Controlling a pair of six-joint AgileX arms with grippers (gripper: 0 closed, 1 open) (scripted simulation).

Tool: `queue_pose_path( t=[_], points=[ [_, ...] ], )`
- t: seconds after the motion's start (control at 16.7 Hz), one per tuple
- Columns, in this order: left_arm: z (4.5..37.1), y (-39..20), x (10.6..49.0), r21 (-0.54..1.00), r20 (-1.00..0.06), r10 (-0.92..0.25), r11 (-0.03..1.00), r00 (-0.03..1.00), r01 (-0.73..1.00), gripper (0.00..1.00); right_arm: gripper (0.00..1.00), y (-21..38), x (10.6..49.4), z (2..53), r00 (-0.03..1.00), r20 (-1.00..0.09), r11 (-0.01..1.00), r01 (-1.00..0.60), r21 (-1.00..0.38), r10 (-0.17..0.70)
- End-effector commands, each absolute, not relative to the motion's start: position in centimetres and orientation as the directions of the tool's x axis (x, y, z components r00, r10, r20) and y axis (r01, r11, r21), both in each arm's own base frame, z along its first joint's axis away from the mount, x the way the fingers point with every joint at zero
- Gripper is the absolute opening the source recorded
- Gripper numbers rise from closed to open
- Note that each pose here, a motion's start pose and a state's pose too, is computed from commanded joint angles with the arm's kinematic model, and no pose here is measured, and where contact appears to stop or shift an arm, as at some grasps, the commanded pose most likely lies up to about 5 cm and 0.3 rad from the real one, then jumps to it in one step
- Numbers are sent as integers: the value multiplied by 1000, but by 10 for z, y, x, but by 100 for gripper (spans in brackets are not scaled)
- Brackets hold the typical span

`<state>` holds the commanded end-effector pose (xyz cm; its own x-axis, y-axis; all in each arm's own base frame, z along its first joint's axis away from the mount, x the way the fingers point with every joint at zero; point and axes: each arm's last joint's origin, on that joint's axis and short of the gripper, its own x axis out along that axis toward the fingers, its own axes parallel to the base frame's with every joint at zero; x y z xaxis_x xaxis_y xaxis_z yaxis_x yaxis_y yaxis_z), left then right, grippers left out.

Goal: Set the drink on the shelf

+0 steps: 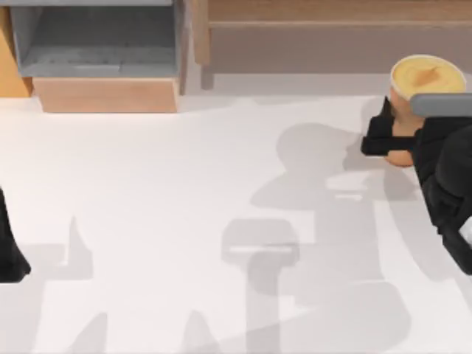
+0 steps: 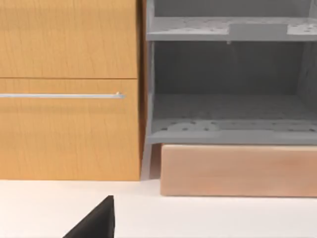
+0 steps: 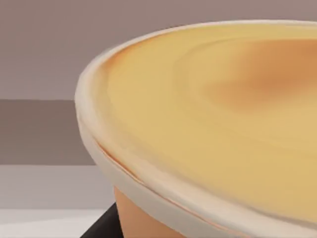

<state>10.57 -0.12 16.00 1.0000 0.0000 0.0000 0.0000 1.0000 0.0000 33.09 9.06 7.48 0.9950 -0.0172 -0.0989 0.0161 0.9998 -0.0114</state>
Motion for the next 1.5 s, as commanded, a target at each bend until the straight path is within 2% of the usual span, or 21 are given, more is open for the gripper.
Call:
queue_pose_path(
  t=[0.42,1.5],
  points=[
    [160,-1,106,0,0,0,1000,1000,0,100,2,91,331,75,995,-99,1000,16,-11,-17],
    [160,-1,106,0,0,0,1000,1000,0,100,0,91,331,84,995,-99,1000,15,-8,-15]
  ],
)
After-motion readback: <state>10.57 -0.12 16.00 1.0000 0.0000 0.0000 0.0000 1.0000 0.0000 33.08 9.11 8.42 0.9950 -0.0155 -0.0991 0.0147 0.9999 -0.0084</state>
